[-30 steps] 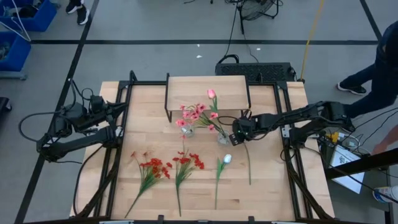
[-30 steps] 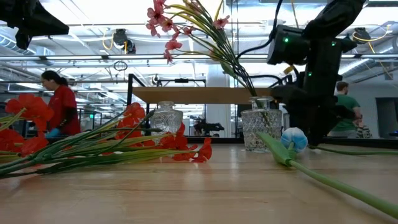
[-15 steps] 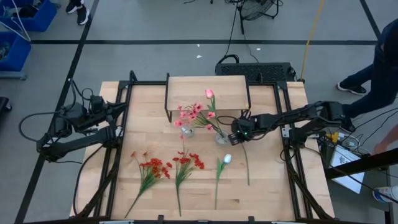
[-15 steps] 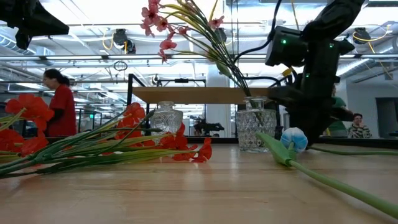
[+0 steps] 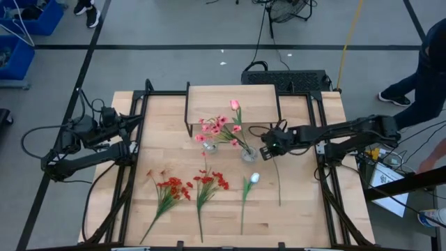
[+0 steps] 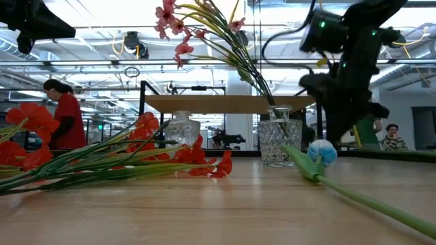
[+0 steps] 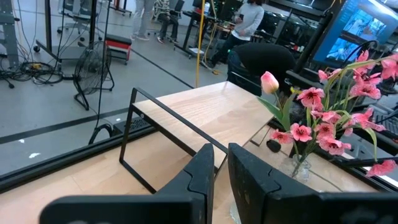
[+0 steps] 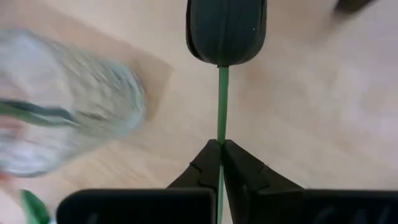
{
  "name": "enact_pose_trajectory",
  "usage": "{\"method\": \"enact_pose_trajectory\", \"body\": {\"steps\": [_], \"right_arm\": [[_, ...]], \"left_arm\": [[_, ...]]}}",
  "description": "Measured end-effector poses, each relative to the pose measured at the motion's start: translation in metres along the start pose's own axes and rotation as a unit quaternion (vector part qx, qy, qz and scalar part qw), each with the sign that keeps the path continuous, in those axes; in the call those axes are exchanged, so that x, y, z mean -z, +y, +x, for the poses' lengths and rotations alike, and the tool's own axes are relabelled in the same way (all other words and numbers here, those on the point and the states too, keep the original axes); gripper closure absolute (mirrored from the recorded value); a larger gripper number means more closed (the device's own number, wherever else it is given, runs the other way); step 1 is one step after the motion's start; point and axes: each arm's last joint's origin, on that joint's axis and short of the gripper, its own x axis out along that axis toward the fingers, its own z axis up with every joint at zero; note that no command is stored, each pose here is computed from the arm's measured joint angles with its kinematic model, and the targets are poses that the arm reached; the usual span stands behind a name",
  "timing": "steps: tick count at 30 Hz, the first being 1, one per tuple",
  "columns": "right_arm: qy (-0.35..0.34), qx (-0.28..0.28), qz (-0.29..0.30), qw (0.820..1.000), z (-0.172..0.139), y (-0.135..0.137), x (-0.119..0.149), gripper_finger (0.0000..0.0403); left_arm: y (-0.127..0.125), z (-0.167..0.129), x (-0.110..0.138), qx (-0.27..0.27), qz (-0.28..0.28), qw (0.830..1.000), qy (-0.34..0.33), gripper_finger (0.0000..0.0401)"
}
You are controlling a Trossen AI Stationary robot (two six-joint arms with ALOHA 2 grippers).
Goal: Pick and place flowers into a vace then onto a shelf
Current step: Put the black tulip into the right transparent vase
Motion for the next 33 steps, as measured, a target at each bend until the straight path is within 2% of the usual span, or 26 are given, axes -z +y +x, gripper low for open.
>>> {"method": "enact_pose_trajectory", "body": {"steps": [5,10,16,20,24,26,33], "right_arm": [[-0.116,-0.054,-0.027,0.991,-0.033,0.006,0.002,0.0401],[-0.242,-0.113,-0.138,0.954,-0.068,0.014,0.005,0.0402],[-0.317,-0.185,-0.144,0.919,-0.099,0.014,0.003,0.0402],[-0.409,-0.210,-0.200,0.865,-0.120,0.022,-0.001,0.0402],[-0.481,-0.203,-0.291,0.801,-0.133,0.030,-0.003,0.0402],[-0.511,-0.200,-0.315,0.775,-0.139,0.032,-0.004,0.0403],[-0.560,-0.187,-0.344,0.730,-0.149,0.035,-0.006,0.0403]], "left_arm": [[0.000,0.000,0.000,0.000,0.000,1.000,0.000,0.0350],[0.000,0.000,0.000,0.000,0.000,1.000,0.000,0.0350],[0.000,0.000,0.000,0.000,0.000,1.000,0.000,0.0350],[0.000,0.000,0.000,0.000,0.000,1.000,0.000,0.0350],[0.000,0.000,0.000,0.000,0.000,1.000,0.000,0.0350],[0.000,0.000,0.000,0.000,0.000,1.000,0.000,0.0350],[0.000,0.000,0.000,0.000,0.000,1.000,0.000,0.0350]]}}
